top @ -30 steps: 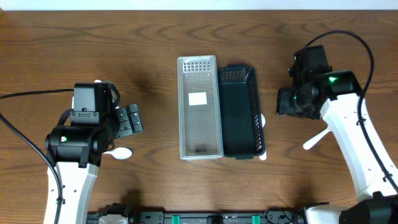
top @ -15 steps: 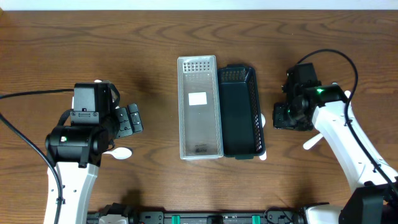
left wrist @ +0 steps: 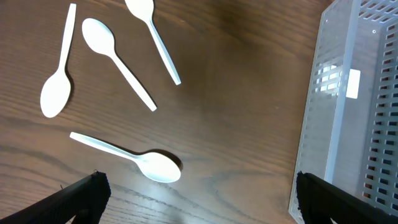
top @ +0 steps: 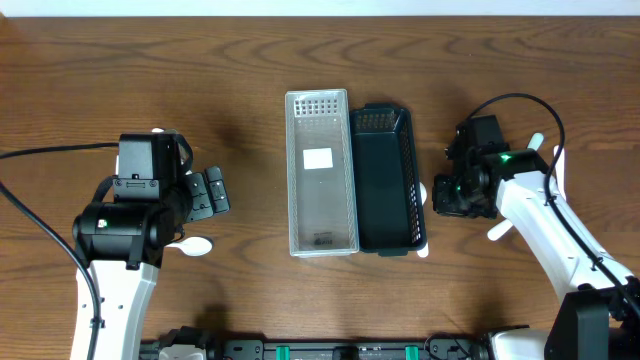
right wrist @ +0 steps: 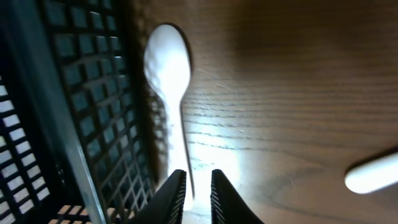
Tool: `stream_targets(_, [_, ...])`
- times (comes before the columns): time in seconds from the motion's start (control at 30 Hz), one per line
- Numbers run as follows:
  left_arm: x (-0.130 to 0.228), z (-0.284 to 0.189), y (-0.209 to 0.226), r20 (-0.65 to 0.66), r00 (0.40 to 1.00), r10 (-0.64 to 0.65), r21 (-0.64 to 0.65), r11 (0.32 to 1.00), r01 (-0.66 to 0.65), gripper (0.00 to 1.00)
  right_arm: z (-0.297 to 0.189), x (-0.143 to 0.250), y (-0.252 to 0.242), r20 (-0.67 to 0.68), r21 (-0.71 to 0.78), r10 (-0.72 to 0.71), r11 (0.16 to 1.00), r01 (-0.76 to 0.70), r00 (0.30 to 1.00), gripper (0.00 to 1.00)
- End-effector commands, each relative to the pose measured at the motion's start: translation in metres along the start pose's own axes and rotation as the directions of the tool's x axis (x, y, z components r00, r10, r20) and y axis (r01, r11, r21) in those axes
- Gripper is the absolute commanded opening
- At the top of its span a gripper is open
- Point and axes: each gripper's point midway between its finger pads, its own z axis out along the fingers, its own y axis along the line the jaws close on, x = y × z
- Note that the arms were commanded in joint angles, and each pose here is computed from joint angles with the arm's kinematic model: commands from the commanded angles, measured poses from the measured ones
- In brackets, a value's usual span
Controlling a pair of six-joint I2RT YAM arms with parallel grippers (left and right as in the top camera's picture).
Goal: Pack container
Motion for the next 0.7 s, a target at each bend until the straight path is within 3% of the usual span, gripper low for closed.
stream_targets(0.0, [-0.005, -0.003, 0.002, 0.014, 1.0, -0.012, -0.008, 1.0, 0.013, 0.98, 0.003, 0.006, 0.02, -0.02, -0.074, -0.066, 0.995, 0.064, 0.998, 0.16])
stream_targets(0.67, [-0.005, -0.004, 0.002, 0.015, 1.0, -0.013, -0.008, 1.0, 0.013, 0.98, 0.003, 0.009, 0.056, -0.003, -0.172, -0.146, 0.975, 0.143, 0.989, 0.15])
